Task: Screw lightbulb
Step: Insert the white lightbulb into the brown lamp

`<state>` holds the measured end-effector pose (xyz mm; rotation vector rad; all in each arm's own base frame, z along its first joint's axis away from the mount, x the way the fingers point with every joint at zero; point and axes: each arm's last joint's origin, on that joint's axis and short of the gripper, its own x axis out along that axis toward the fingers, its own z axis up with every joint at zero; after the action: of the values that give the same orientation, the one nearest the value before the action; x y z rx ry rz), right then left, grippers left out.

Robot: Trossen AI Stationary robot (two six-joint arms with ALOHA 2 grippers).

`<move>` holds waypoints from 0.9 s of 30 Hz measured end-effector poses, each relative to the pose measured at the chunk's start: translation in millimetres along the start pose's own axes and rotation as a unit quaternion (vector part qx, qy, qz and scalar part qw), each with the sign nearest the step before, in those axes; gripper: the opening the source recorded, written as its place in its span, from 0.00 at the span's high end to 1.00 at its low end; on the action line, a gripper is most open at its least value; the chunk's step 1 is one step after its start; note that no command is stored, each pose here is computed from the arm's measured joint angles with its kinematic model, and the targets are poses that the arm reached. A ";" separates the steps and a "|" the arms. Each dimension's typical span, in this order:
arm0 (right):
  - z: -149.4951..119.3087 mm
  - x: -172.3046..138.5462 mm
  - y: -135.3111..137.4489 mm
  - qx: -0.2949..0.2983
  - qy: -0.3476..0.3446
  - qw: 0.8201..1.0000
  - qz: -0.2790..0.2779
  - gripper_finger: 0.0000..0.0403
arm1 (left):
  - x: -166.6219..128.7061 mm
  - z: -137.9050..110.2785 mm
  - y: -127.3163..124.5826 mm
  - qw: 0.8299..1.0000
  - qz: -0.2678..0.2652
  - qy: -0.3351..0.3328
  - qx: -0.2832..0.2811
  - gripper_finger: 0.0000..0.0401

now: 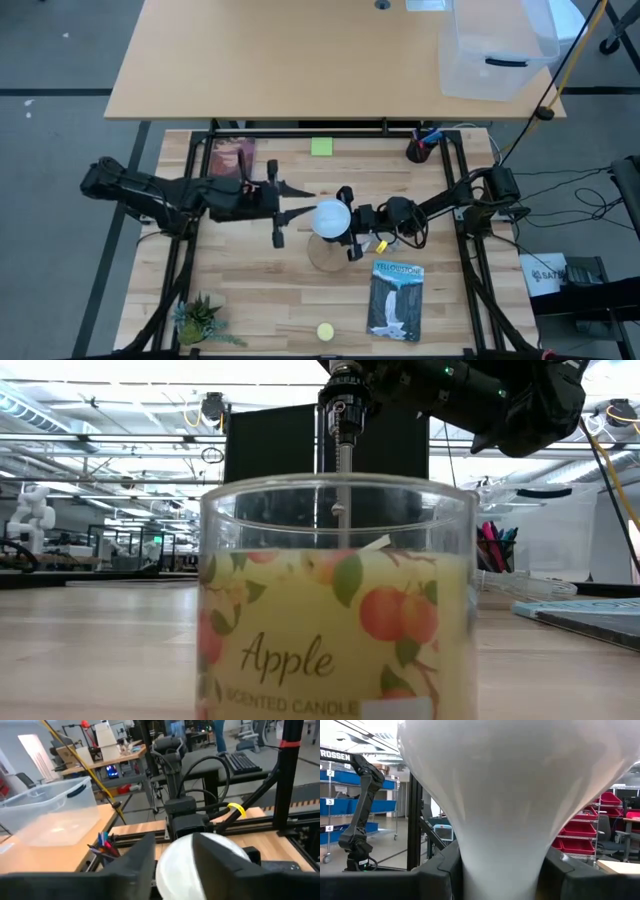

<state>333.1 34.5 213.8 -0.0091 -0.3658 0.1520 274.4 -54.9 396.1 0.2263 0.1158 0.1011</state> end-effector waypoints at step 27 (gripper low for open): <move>-0.7 0.0 0.0 0.003 0.004 1.000 -0.001 0.62 | 32.8 -20.2 -2.5 0.997 -0.045 0.038 -0.039 1.00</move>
<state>333.4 34.5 213.2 -0.0042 -0.3571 0.1519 304.5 -49.3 372.6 0.1388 0.1979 0.0254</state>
